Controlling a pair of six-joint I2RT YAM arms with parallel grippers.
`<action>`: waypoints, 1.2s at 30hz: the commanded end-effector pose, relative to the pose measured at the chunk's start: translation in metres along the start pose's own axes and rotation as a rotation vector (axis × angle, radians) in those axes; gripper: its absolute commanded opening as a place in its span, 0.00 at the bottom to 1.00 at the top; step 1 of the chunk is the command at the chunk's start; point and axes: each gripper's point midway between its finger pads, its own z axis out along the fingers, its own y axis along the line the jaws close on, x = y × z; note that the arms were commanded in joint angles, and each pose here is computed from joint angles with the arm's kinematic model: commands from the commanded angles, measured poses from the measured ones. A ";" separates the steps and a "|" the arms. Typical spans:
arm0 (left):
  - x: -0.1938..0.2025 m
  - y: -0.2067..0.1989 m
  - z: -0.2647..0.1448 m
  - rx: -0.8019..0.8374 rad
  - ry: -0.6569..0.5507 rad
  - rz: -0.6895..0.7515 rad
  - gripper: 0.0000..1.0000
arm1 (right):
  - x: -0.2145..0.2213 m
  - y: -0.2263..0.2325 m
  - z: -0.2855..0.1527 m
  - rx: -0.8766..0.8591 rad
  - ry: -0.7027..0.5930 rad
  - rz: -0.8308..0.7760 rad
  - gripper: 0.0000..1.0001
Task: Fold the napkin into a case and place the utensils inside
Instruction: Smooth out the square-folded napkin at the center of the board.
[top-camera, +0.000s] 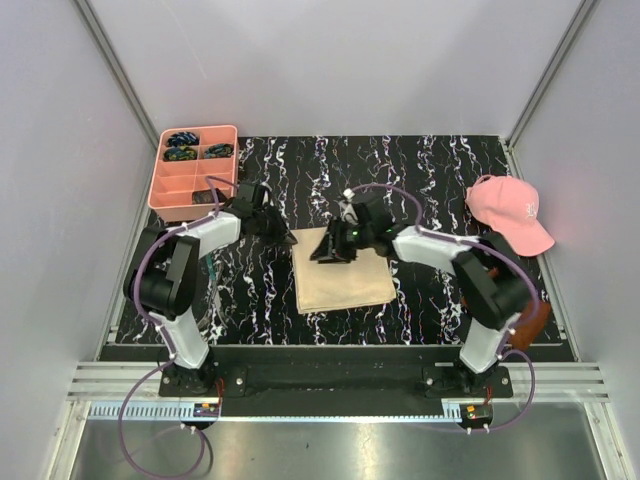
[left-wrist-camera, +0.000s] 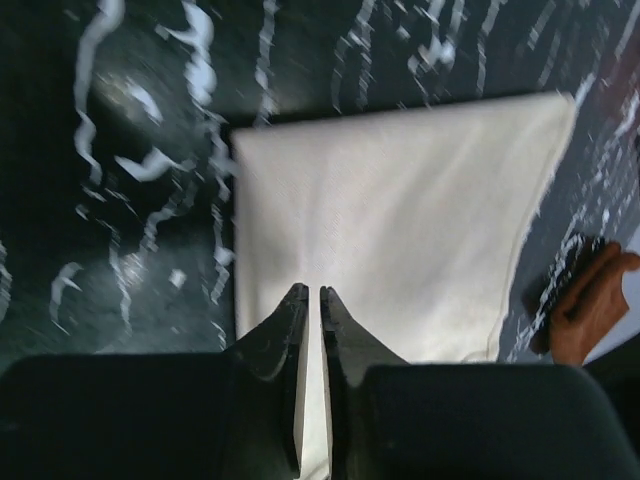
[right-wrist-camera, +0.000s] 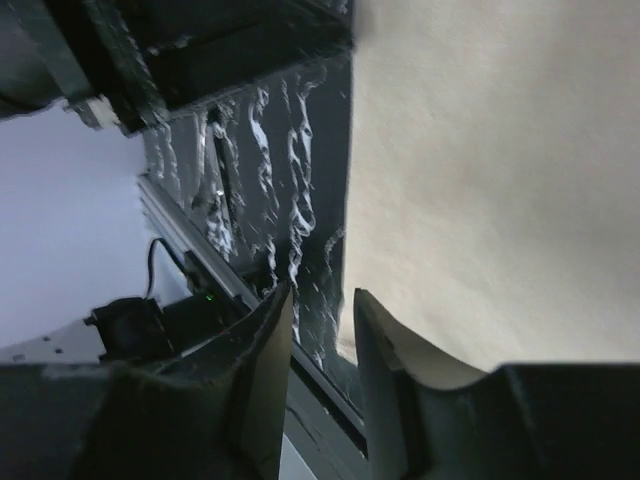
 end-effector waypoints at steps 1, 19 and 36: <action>-0.017 -0.005 0.014 0.032 -0.006 0.025 0.11 | -0.027 0.061 0.032 -0.286 -0.010 -0.036 0.36; -0.015 0.038 0.034 -0.086 -0.003 -0.047 0.10 | 0.036 0.019 0.103 -0.291 0.182 0.020 0.06; -0.019 0.040 0.035 -0.099 -0.022 -0.072 0.09 | 0.111 0.025 0.088 -0.305 0.265 0.040 0.06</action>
